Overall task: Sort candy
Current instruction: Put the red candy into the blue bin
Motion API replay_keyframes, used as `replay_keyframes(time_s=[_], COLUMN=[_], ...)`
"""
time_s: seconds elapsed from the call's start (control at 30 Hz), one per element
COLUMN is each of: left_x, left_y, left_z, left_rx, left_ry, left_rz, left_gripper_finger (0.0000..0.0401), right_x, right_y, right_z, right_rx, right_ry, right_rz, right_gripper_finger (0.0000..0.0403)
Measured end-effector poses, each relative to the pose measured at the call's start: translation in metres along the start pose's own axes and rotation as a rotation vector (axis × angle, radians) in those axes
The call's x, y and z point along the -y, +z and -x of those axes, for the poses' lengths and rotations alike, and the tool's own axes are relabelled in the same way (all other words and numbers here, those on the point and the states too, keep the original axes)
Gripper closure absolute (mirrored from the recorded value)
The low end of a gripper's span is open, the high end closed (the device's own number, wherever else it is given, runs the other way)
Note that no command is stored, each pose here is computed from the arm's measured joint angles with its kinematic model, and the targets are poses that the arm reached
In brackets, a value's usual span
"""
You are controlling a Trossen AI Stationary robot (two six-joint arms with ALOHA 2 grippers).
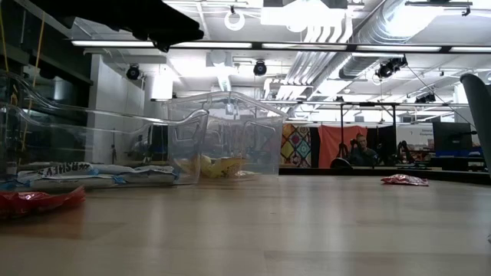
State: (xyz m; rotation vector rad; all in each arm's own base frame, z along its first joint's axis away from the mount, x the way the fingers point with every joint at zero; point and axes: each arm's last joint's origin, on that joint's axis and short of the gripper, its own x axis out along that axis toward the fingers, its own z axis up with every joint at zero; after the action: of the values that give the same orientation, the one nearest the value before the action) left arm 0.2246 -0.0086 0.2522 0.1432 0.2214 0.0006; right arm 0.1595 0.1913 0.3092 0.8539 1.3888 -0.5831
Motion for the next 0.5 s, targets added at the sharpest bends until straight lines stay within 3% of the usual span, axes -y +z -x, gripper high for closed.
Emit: replay_keyframes(time_s=[0.1, 0.27, 0.4, 0.5], left_x=[0.000, 0.000, 0.000, 0.005], left_y=[0.000, 0.000, 0.000, 0.000], left_z=[0.000, 0.000, 0.000, 0.000], left_rx=[-0.002, -0.002, -0.003, -0.009], left_ry=[0.000, 0.000, -0.002, -0.024], left_rz=[0.000, 0.028, 0.126, 0.209], left_gripper_finger=[0.0269, 0.0269, 0.0269, 0.0269], right_x=[-0.002, -0.006, -0.009, -0.011], right_y=[0.000, -0.001, 0.002, 0.006], right_z=[-0.003, -0.006, -0.006, -0.005], right_rx=[0.013, 0.018, 0.080, 0.205], right_ry=[-0.009, 0.005, 0.037, 0.059], right_rz=[-0.015, 0.057, 0.118, 0.196], right_gripper_finger=[0.0249, 0.0191, 0.0175, 0.0175])
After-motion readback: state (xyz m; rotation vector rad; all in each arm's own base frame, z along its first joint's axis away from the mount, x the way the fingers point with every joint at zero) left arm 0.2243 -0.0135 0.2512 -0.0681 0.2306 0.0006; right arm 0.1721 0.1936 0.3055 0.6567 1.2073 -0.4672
